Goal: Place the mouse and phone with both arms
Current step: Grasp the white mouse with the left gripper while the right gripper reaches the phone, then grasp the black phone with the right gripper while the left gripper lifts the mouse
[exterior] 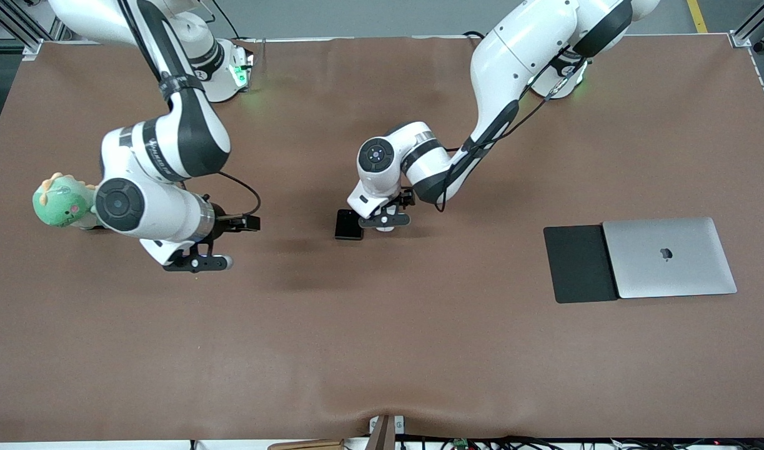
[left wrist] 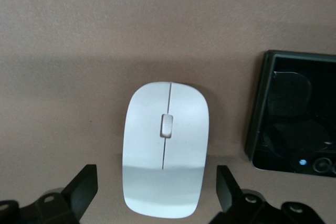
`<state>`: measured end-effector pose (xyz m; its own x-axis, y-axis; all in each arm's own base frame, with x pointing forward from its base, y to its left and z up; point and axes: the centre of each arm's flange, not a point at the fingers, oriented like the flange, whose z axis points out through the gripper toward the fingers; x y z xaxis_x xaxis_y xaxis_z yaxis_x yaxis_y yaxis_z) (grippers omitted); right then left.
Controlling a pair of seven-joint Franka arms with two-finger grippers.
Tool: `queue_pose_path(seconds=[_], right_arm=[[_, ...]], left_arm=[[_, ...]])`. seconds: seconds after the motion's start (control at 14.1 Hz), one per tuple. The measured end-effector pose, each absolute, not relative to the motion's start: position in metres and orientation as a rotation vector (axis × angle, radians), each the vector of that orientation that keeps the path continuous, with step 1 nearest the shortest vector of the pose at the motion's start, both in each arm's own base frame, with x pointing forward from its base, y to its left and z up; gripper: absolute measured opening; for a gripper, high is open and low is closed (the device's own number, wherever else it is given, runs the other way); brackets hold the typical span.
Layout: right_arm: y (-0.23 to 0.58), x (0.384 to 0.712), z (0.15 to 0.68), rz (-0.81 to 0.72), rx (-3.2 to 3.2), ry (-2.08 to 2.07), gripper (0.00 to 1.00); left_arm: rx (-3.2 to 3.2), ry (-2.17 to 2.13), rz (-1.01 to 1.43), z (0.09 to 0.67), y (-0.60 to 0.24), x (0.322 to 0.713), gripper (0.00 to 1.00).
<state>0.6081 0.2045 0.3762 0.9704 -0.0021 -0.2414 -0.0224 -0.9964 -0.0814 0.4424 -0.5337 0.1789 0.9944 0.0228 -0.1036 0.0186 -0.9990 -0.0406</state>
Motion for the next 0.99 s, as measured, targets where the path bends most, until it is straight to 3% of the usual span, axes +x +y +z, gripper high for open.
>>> queue_pose_path(seconds=[0.14,0.28,0.42,0.57,0.99], right_arm=[[0.220,0.608,0.366,0.343,-3.019,0.022,1.00],[0.235,0.606,0.355,0.323,-3.016,0.006,1.00],[0.248,0.604,0.345,0.317,-3.010,-0.004,1.00],[0.254,0.604,0.335,0.316,-3.010,-0.009,1.00],[0.290,0.600,0.307,0.229,-3.020,0.000,1.00]], left_arm=[[-3.097,-0.035,0.165,0.177,-0.534,0.442,0.97],[-3.101,-0.036,0.163,0.176,-0.534,0.442,0.82],[-3.104,-0.037,0.162,0.175,-0.534,0.442,0.78],[-3.105,-0.038,0.161,0.175,-0.534,0.443,0.66],[-3.118,-0.066,0.138,0.183,-0.530,0.455,0.63]])
